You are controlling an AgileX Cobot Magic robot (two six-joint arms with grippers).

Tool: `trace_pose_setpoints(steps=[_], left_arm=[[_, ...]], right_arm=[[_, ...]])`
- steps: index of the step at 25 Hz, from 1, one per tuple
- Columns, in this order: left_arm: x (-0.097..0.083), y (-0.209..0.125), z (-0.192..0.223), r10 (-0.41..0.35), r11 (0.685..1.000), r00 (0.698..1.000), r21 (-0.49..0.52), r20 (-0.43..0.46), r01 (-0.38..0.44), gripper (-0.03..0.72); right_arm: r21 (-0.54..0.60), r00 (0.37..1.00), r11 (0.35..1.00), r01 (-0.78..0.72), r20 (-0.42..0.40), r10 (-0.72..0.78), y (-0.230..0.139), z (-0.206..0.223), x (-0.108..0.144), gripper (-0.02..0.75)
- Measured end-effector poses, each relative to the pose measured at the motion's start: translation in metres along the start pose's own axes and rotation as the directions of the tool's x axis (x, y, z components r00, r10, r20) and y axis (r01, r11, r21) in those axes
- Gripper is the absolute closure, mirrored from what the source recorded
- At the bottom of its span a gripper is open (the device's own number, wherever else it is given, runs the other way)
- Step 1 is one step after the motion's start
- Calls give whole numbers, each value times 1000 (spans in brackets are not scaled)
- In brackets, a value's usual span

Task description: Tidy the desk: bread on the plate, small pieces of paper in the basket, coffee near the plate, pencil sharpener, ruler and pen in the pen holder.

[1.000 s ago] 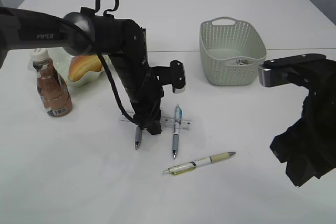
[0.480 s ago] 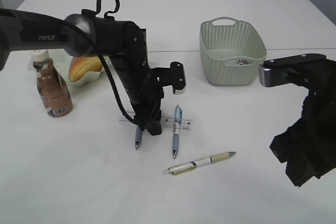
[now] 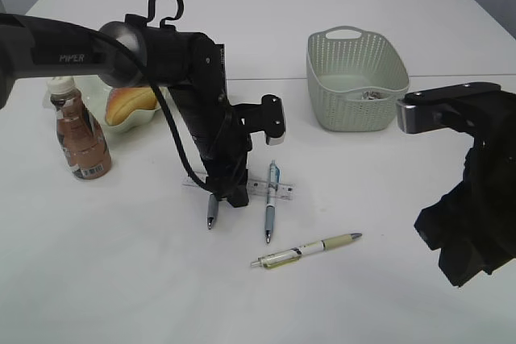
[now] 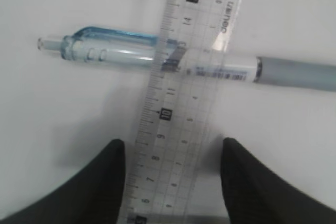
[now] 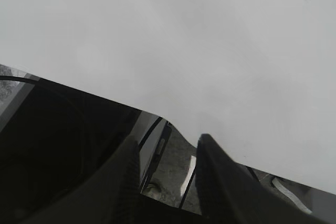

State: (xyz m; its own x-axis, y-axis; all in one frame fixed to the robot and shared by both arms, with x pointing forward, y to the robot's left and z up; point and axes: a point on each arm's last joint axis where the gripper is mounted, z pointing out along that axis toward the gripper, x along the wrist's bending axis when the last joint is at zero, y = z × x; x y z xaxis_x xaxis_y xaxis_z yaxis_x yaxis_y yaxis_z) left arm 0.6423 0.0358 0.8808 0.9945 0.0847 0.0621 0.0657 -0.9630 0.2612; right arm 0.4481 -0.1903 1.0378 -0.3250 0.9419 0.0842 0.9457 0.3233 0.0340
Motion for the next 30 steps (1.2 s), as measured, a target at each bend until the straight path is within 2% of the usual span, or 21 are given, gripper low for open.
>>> trace_pose_setpoints(steps=[2,6,8,15,19,25,30], left_arm=[[0,0,0,0,1000,1000,0,0,0,288],[0,0,0,0,1000,1000,0,0,0,417],[0,0,0,-2,1000,1000,-2,1,2,436],[0,4,0,-43,998,999,-44,8,44,446],[3,9,-9,-142,987,990,-81,-21,140,446],[4,20,-48,-262,955,963,-159,-59,250,446],[7,26,-70,-328,925,940,-233,-97,299,446]], right_arm=[[0,1000,1000,0,0,0,0,0,0,473],[0,1000,1000,0,0,0,0,0,0,473],[0,1000,1000,0,0,0,0,0,0,473],[0,1000,1000,0,0,0,0,0,0,473],[-2,1000,1000,0,0,0,0,0,0,474],[-2,1000,1000,0,0,0,0,0,0,474],[-2,1000,1000,0,0,0,0,0,0,474]])
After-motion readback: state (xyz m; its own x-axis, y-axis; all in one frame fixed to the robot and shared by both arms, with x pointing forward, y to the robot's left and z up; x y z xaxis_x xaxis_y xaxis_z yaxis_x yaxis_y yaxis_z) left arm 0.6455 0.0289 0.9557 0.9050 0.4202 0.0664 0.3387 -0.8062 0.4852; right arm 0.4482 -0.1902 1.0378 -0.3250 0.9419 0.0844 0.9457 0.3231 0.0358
